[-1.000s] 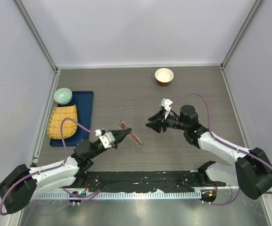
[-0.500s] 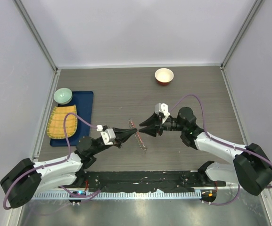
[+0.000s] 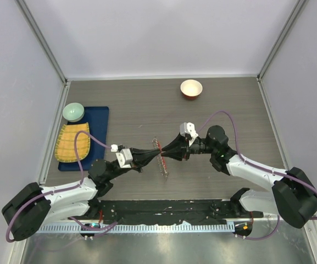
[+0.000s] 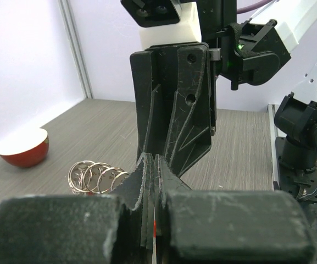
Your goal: Put the keys on the keyring
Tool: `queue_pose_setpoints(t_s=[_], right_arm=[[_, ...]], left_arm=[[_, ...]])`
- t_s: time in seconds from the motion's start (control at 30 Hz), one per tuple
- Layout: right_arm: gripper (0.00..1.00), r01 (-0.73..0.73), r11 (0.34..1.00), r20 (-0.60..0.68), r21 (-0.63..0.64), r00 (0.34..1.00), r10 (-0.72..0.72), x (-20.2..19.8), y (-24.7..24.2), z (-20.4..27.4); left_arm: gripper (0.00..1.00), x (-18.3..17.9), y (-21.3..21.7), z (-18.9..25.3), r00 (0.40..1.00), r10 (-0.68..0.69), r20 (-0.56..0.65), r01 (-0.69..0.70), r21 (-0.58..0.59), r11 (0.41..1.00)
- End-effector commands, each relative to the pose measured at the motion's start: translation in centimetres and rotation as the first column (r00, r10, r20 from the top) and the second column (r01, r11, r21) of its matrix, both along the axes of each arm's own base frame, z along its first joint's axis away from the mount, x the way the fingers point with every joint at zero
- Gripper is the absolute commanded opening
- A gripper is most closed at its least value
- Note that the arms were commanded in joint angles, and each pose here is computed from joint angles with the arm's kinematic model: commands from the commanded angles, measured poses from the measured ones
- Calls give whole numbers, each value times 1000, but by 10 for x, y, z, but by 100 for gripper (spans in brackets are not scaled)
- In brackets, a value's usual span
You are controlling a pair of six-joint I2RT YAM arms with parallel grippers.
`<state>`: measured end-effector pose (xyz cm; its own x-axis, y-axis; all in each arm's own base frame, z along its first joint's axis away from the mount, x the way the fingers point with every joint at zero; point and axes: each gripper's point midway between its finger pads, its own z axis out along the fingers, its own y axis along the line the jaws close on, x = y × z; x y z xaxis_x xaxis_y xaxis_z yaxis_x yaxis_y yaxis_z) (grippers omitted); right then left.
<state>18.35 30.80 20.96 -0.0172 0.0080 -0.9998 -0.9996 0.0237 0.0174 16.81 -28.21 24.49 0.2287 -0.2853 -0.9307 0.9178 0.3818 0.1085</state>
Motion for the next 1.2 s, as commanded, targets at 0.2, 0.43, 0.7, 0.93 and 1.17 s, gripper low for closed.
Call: queue_pose_setpoints(t_s=[0.2,0.43,0.7,0.93,1.17], right_arm=[[30,-37,997,116,62,993,30,-4,4,34],[30,-53,996,127,68,991,44,-8,4,38],[26,-61,995,144,74,988,50,-12,1,45],[14,-64,997,123,48,991,57,-10,3,36],[20,-72,997,103,34,992,68,-10,5,29]], left_arm=[[0,-6,-1,44,996,-28,88,38,-110,993],[0,-9,-4,41,995,-52,81,60,-103,993],[0,-7,-6,38,996,-53,72,60,-94,994],[0,-8,-4,44,995,-50,86,60,-115,992],[0,-11,-1,52,993,-52,104,66,-143,987]])
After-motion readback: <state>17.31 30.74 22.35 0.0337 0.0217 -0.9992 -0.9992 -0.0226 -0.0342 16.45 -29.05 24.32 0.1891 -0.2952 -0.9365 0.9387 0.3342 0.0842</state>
